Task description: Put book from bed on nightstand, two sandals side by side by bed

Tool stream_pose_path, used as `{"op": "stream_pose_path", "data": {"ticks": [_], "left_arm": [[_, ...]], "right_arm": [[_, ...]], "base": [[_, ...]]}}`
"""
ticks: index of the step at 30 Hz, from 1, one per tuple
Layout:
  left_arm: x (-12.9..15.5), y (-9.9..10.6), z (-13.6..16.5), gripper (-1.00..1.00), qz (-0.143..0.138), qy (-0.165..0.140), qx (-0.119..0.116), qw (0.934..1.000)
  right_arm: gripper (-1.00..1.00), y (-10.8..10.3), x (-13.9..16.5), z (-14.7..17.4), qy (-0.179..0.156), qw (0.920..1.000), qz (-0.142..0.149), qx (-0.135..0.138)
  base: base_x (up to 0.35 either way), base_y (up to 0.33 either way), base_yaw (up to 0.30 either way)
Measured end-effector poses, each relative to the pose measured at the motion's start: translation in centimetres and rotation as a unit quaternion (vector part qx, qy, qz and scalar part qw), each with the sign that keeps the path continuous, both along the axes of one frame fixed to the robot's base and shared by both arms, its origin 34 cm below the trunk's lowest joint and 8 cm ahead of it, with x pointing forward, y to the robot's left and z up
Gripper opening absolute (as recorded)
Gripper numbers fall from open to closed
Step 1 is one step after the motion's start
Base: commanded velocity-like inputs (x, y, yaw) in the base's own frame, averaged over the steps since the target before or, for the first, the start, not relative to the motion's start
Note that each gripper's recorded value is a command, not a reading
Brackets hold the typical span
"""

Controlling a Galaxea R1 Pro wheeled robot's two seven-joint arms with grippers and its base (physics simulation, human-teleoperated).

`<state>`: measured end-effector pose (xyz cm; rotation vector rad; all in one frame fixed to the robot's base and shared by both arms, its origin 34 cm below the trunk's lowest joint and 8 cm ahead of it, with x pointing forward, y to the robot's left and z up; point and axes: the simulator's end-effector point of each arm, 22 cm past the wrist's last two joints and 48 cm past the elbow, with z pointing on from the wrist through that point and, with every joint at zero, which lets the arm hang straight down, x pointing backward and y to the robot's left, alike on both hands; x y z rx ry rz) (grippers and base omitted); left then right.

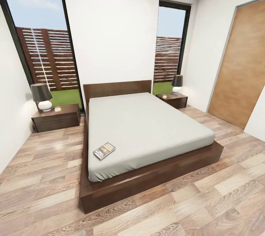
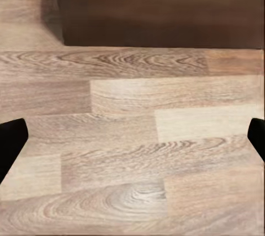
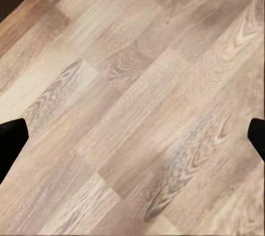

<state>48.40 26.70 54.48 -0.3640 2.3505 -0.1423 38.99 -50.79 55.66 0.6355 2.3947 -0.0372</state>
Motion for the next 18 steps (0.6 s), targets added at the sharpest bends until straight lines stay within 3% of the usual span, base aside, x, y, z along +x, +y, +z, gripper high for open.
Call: {"op": "stream_pose_path", "data": {"ticks": [1,2,3,18], "left_arm": [[-0.5,-0.1,-0.3,1.0,-0.001,0.005,-0.001,1.0],[-0.5,-0.1,-0.3,1.0,-0.001,0.004,-0.001,1.0],[-0.5,-0.2,-0.3,1.0,-0.001,0.004,-0.001,1.0],[-0.6,-0.3,-0.3,1.0,-0.002,0.005,-0.002,1.0]], "right_arm": [[1.0,-1.6,-0.1,0.6,0.001,0.9999,0.003,-0.014],[1.0,2.9,-0.2,-1.1,0.002,0.9998,0.002,0.02],[1.0,4.5,-0.3,-1.6,0.002,0.9995,0.002,0.031],[1.0,4.7,-0.3,-1.7,0.002,0.9995,0.002,0.032]], "base": [[0.0,0.0,0.0],[0.0,0.0,0.0],[0.0,0.0,0.0],[0.0,0.0,0.016]]}}
